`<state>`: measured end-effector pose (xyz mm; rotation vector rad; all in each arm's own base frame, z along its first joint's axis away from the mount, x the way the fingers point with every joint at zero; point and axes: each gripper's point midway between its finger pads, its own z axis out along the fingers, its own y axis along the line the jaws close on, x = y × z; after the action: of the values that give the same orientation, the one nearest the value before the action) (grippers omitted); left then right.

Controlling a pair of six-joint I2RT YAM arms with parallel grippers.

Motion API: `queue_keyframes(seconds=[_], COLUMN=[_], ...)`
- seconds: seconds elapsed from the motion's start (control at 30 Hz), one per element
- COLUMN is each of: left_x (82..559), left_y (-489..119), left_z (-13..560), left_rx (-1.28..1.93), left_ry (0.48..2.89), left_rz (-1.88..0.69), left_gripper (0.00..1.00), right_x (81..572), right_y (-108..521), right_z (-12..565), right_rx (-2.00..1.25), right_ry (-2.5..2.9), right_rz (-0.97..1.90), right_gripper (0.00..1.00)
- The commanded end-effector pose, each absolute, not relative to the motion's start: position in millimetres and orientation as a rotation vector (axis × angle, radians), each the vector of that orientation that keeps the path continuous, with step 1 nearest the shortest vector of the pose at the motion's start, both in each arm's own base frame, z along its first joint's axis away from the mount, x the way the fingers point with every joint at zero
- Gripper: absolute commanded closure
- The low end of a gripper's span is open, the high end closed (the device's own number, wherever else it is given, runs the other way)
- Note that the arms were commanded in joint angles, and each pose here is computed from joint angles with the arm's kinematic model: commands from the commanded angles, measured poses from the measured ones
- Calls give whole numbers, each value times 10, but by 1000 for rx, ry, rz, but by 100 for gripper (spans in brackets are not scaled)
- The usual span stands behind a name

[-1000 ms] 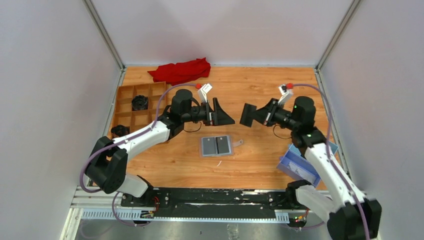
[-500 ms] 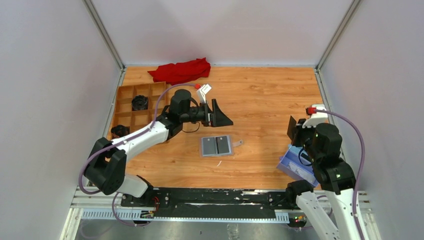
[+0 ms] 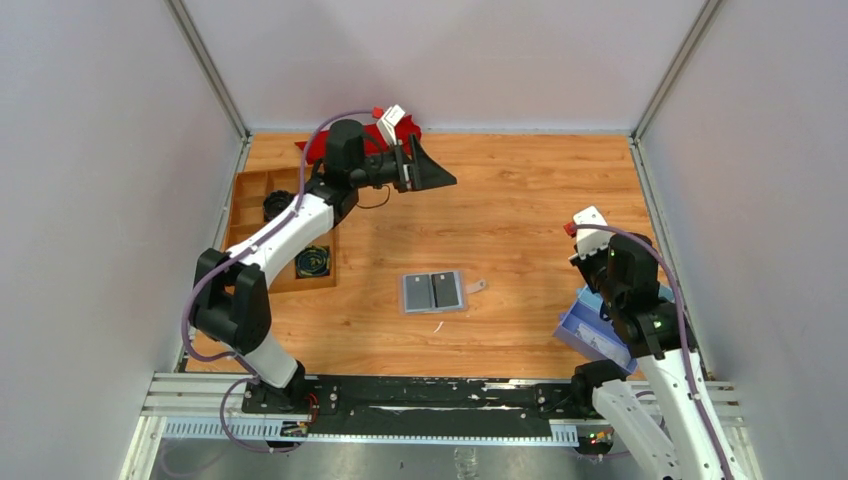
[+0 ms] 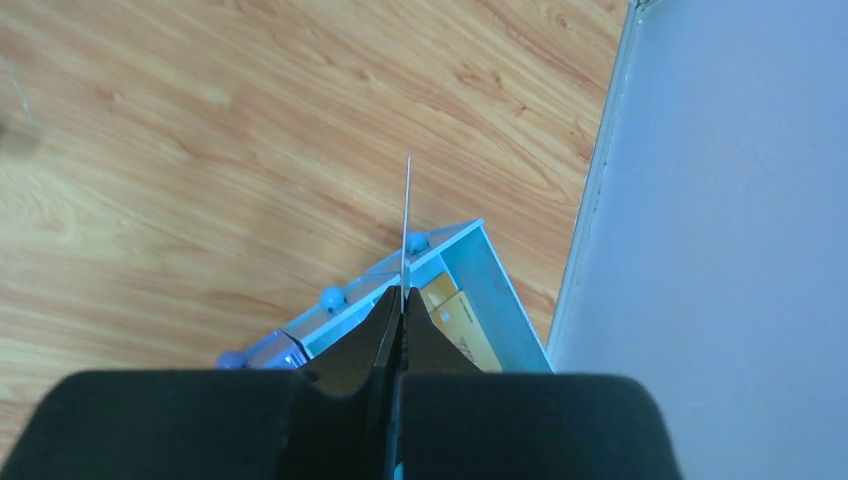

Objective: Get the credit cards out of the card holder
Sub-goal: Move the storage box to the center of the board.

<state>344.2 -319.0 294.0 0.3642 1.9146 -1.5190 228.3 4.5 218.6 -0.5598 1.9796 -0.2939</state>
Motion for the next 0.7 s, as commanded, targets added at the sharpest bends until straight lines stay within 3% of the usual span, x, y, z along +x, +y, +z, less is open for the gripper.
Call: queue_keyframes(seconds=[0.0, 0.4, 0.67], left_x=[3466, 3660, 3818], left_y=[-3074, -2866, -2896], left_z=[2931, 2801, 2759], left_rx=[355, 256, 207], left_ry=[1955, 2003, 2036], left_rz=[-1601, -1619, -1668], left_gripper=[0, 0, 0], right_x=[2183, 1769, 1516], right_y=[0, -288, -227], right_z=[2185, 1729, 1361], right_rx=[-788, -925, -1001], right_ry=[1984, 2161, 2281], right_rz=[-368, -500, -393], right_gripper=[100, 100, 100])
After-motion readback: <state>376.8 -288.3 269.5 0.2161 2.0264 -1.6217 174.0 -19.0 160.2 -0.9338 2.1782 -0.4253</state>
